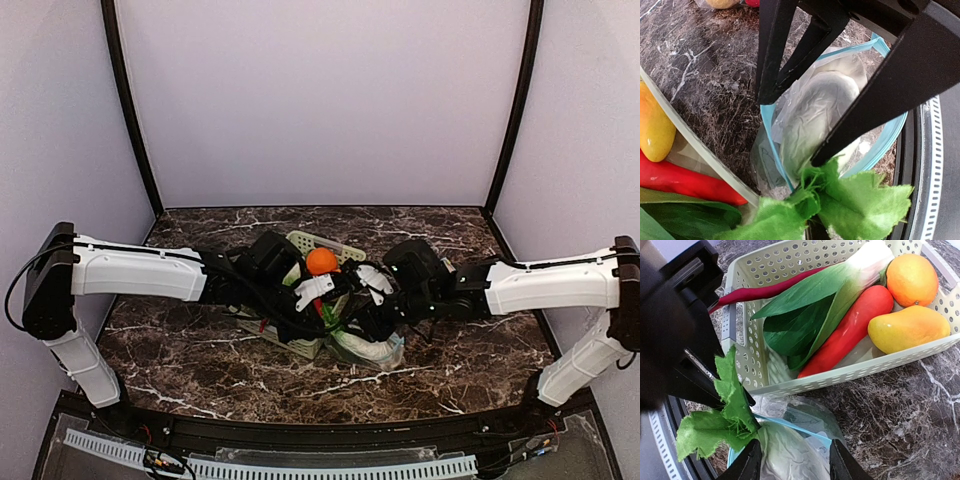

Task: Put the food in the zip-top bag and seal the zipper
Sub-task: Adjust the fake vegetable in the zipper food storage bag.

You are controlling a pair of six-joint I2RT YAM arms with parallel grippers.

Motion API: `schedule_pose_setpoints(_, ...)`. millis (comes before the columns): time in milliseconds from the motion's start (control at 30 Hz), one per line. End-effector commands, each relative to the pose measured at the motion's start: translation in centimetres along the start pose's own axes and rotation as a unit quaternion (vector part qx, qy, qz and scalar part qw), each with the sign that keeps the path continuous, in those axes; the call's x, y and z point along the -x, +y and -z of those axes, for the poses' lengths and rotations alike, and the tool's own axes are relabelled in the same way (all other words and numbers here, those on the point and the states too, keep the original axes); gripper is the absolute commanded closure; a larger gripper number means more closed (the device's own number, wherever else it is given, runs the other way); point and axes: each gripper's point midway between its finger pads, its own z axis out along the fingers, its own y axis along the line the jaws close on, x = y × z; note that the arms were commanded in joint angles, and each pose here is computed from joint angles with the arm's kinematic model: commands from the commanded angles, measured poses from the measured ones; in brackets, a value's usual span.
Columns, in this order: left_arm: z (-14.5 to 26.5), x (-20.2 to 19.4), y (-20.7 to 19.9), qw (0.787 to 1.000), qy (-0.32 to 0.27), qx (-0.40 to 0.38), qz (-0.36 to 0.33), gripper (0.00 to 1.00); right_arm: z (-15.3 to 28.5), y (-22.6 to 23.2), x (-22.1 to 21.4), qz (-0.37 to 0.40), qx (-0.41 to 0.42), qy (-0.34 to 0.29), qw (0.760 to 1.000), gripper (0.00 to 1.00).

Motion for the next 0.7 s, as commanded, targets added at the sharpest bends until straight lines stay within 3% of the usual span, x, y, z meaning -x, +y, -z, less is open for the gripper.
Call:
schedule_pose_setpoints(0,3.2,4.7,-0.1,0.997,-0.071,0.014,-0.034,0.99,-1.2,-2.5,-7.5,-0.003,-0.058,0.126,0.990,0.54)
schedule_pose_setpoints(667,5.5,6.8,0.4,0.992,-0.100,0.042,-0.060,0.99,-1.9,-3.0,-9.5,-0.006,-0.073,0.155,0.985,0.45)
